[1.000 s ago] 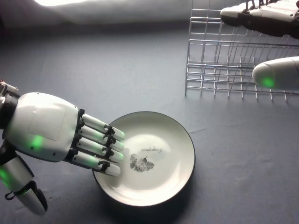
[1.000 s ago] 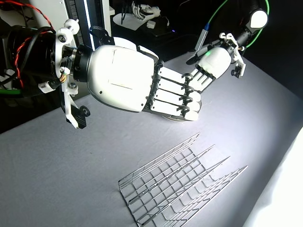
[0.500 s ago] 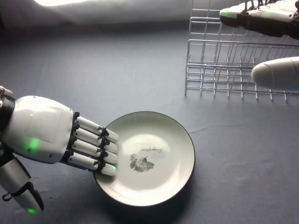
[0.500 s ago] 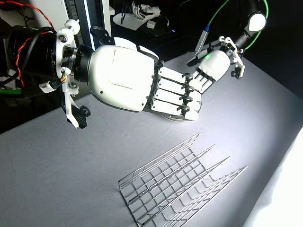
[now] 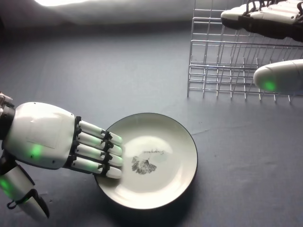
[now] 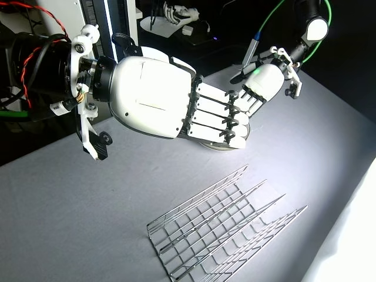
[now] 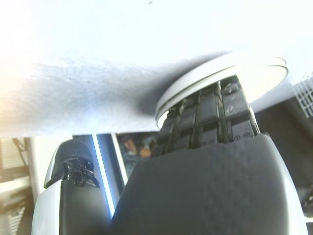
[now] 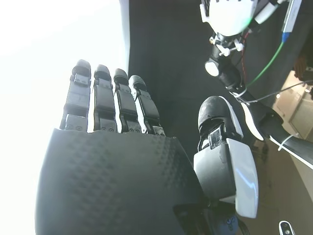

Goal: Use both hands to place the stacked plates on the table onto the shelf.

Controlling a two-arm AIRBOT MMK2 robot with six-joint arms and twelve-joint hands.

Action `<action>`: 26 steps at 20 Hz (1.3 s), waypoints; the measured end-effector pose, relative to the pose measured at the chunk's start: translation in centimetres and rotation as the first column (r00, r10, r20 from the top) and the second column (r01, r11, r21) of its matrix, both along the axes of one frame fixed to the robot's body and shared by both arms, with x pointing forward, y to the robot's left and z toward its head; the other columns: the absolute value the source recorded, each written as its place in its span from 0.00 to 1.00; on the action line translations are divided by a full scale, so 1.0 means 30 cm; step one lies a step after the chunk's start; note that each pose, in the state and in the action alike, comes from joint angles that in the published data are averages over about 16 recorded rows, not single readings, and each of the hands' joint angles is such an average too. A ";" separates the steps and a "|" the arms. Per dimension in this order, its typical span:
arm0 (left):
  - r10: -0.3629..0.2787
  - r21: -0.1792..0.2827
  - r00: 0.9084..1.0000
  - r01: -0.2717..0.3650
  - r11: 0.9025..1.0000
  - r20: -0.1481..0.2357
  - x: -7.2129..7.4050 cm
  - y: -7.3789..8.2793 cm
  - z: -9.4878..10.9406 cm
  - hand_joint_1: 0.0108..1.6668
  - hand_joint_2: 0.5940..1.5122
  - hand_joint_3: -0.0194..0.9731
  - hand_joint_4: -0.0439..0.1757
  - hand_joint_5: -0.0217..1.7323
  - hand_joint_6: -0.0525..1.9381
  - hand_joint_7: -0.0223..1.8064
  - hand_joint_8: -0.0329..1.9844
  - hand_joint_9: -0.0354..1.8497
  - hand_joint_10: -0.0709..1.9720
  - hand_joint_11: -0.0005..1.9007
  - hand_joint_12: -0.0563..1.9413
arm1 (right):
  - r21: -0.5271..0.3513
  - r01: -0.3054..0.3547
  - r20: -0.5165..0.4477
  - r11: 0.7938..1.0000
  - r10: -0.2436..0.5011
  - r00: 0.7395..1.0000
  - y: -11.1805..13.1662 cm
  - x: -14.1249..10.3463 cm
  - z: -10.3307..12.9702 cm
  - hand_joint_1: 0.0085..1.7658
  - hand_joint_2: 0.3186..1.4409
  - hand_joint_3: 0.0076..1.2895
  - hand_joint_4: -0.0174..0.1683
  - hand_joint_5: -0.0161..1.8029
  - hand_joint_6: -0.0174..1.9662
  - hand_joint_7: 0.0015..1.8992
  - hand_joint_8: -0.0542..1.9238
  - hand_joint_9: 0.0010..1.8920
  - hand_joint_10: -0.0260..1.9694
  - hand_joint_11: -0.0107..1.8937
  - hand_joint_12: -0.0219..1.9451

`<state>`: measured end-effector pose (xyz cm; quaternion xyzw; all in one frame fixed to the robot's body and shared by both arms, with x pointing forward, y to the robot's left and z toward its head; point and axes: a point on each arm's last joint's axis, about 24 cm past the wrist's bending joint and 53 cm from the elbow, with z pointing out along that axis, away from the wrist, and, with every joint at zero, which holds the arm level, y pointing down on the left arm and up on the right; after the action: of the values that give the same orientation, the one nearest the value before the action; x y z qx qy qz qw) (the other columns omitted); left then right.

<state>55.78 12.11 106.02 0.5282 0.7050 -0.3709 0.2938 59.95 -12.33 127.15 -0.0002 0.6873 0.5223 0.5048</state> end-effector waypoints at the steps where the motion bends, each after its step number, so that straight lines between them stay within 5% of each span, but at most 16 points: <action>1: 0.000 -0.003 1.000 0.000 1.000 -0.002 -0.003 -0.006 -0.001 0.00 0.52 0.03 0.17 0.01 0.02 0.01 0.01 0.03 0.03 0.01 0.03 | 0.000 -0.001 0.000 1.000 0.001 1.000 0.001 0.000 0.000 0.01 0.86 0.01 0.08 0.02 0.01 0.01 0.03 0.01 0.01 0.02 0.01; 8: -0.003 -0.035 1.000 0.003 0.999 -0.019 -0.025 -0.071 -0.004 0.00 0.52 0.03 0.17 0.01 0.02 0.01 0.01 0.02 0.03 0.01 0.03 | -0.022 -0.020 0.017 1.000 0.020 1.000 0.011 -0.010 -0.011 0.01 0.86 0.01 0.08 0.02 0.01 0.01 0.03 0.01 0.01 0.02 0.01; 15: -0.017 -0.082 0.999 0.015 0.997 -0.034 -0.040 -0.158 0.007 0.00 0.52 0.03 0.19 0.01 0.02 0.01 0.01 0.02 0.03 0.01 0.03 | -0.121 -0.111 0.109 0.986 0.125 0.986 0.039 -0.053 -0.047 0.05 0.85 0.01 0.08 0.02 0.01 0.01 0.03 0.01 0.01 0.02 0.01; 26: -0.032 -0.126 0.999 0.027 0.992 -0.035 -0.037 -0.246 0.033 0.00 0.52 0.03 0.20 0.01 0.02 0.01 0.01 0.02 0.03 0.01 0.03 | -0.279 -0.328 0.238 0.903 0.395 0.887 0.101 -0.144 -0.132 0.40 0.70 0.01 0.10 0.02 0.01 0.01 0.03 0.01 0.01 0.02 0.05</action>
<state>54.67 4.74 107.00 0.5122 0.6778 -0.4285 0.3075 55.64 -9.30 123.19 -0.2639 0.6498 0.5184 0.4892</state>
